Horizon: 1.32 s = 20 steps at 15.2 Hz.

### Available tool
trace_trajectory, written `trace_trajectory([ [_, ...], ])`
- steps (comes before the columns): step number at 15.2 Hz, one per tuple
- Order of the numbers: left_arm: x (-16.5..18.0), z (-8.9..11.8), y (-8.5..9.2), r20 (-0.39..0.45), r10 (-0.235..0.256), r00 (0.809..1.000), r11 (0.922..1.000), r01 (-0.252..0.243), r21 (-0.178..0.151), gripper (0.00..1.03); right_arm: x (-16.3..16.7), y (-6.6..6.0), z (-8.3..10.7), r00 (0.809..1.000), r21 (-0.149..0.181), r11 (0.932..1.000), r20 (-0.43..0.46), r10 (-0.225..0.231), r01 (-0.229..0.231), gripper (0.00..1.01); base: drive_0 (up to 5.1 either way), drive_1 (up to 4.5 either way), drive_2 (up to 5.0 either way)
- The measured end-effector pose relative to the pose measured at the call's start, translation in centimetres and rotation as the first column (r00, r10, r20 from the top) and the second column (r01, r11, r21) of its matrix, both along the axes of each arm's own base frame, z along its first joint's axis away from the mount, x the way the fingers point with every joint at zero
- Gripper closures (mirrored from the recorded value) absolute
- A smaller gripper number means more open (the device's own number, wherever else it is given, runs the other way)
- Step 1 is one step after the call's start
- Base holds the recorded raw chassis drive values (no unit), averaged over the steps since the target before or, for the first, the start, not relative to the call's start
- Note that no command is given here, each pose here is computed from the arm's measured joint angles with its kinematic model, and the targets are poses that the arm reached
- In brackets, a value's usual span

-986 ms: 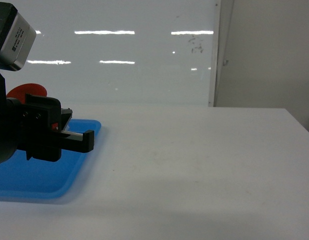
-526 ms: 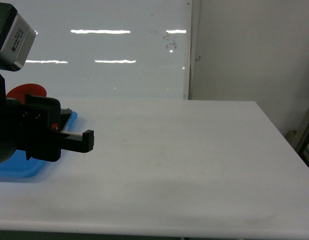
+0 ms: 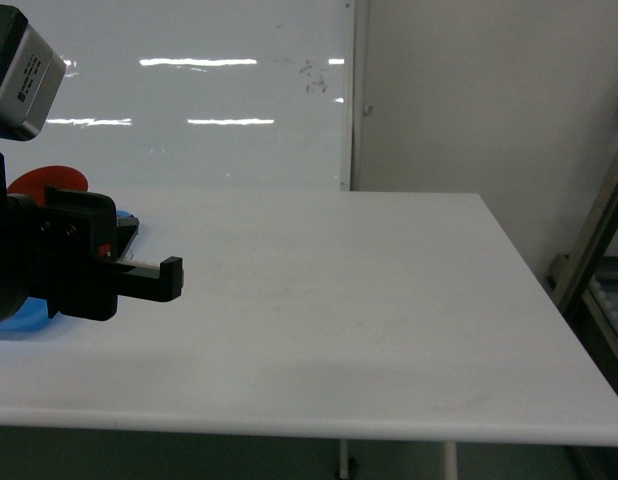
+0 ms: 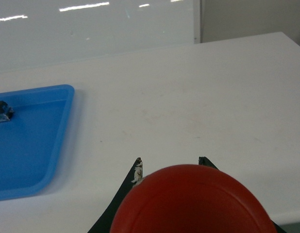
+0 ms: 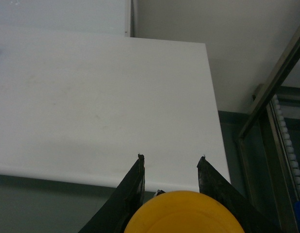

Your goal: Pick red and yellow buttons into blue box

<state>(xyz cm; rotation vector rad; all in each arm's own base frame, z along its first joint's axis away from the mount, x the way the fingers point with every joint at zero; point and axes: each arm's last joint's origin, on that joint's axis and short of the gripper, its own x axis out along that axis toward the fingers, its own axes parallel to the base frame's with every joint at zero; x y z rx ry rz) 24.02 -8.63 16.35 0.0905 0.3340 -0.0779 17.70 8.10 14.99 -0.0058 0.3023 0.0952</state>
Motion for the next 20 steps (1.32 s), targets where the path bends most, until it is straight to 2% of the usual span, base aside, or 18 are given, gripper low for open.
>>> trace_trajectory([
  [7, -0.02, 0.0, 0.01, 0.001, 0.0, 1.0, 1.0, 0.0, 0.0, 0.78, 0.03, 0.02, 0.07, 1.0, 0.003, 1.0, 0.005, 0.001, -0.001, 0.71, 4.5, -4.15, -0.1],
  [14, -0.04, -0.04, 0.01, -0.002, -0.002, 1.0, 1.0, 0.002, 0.001, 0.78, 0.03, 0.04, 0.07, 1.0, 0.003, 1.0, 0.003, 0.004, -0.004, 0.71, 4.9, -2.49, -2.5],
  [20, -0.03, -0.05, 0.01, -0.001, 0.0, 1.0, 1.0, 0.0, 0.001, 0.78, 0.03, 0.03, 0.07, 1.0, 0.003, 1.0, 0.004, 0.001, -0.001, 0.71, 4.6, -3.83, -1.0],
])
